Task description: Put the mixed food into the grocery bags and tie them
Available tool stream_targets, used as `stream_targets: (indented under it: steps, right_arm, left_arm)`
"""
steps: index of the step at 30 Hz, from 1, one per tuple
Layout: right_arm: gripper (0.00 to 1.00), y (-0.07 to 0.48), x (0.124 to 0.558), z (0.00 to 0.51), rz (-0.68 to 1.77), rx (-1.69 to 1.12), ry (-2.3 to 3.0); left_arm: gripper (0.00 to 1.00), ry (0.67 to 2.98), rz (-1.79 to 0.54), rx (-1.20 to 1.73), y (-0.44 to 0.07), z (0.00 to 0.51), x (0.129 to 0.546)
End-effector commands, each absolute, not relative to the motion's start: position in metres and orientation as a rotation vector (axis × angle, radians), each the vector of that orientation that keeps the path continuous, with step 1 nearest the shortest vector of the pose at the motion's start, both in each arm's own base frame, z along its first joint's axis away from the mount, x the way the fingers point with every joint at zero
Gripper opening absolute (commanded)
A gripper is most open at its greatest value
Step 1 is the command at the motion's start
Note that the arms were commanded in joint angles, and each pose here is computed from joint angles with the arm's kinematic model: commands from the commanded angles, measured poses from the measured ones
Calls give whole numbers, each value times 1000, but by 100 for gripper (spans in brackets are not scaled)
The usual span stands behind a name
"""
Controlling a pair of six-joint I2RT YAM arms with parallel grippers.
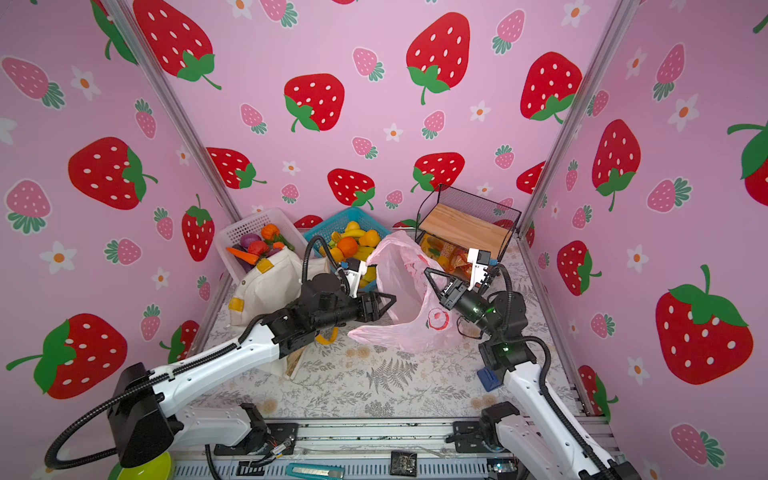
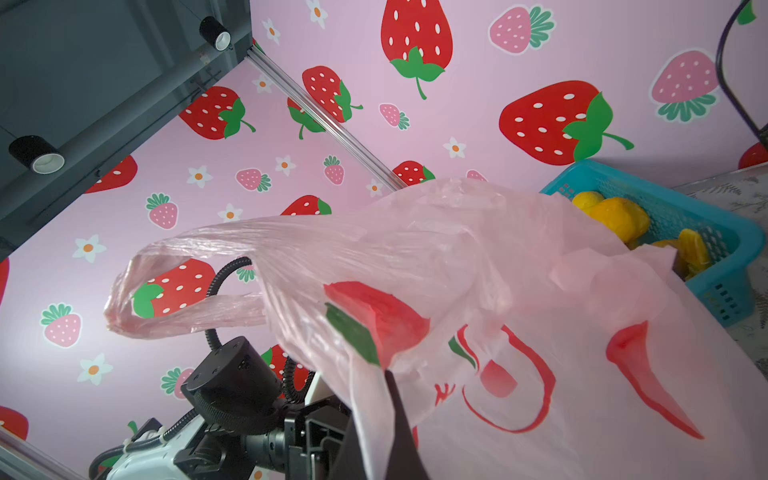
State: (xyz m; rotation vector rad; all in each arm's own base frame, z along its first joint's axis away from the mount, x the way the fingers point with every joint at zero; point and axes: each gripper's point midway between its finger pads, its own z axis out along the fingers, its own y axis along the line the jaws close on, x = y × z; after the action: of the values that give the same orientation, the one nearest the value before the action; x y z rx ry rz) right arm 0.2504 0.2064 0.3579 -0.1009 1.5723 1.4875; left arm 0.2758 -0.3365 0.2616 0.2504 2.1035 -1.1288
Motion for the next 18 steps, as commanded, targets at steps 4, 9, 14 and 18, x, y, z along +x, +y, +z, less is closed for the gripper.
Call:
stream_targets:
  steps: [4,9,14,18]
  right_arm:
    - [0,164,273,372,923,-172,1702]
    - [0,116,283,369,560,-75,1739]
    - [0,155,289,348,751,-200,1780]
    - [0,182,283,338,915,-306,1798]
  left_arm:
    - [17,2153,-820,167,-289,237,303]
    - [2,2220,-691,183,-245,213,291]
    - [24,2114,-784,389,-257,240,271]
    - [55,1965,-708,519,-254,265,264]
